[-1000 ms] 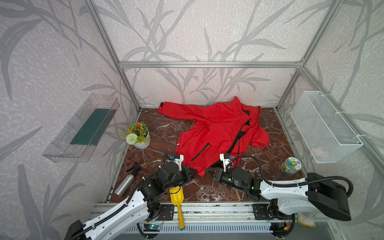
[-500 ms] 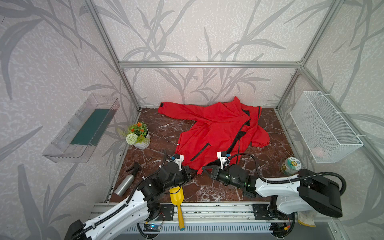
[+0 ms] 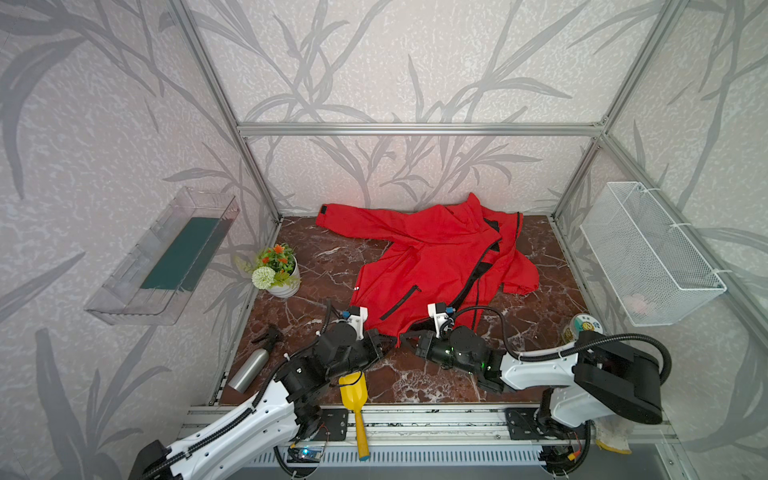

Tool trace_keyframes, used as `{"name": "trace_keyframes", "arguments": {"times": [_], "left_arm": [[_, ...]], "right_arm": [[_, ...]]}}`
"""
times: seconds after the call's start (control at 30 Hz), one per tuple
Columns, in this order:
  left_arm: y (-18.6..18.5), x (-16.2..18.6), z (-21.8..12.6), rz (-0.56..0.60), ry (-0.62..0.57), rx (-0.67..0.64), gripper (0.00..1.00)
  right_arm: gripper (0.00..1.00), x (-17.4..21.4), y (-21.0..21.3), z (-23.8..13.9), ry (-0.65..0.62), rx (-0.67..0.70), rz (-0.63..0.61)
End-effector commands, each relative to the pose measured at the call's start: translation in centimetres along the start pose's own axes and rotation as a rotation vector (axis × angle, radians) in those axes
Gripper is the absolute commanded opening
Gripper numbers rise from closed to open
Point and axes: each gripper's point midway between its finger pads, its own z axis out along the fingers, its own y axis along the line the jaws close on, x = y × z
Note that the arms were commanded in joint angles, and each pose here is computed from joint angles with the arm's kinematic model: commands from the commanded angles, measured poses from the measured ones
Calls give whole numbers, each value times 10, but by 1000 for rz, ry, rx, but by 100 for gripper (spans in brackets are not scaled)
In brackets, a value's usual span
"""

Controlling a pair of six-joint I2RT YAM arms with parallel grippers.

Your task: Zip up the jacket

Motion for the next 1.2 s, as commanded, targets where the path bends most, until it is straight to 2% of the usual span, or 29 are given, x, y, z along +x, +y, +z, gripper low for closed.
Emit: {"name": "trace_keyframes", "arguments": {"times": [0.0,0.6,0.83,1.07,1.17], "left_arm": [[-19,-3,-2,1,-5,60,0],[-22,-6,-2,3,-17,76,11],[-19,-3,-1,-2,-9,77,25],[-19,-3,-3,-3,-13,81,30],[-15,-1,-3,-3,-5,71,35]], "right_arm": [[0,-4,20,4,-1,-69,4],[0,0,15,6,12,-71,19],[0,1,16,7,18,-75,21],[0,1,16,8,18,-78,25],[0,1,16,8,17,-83,32]]}}
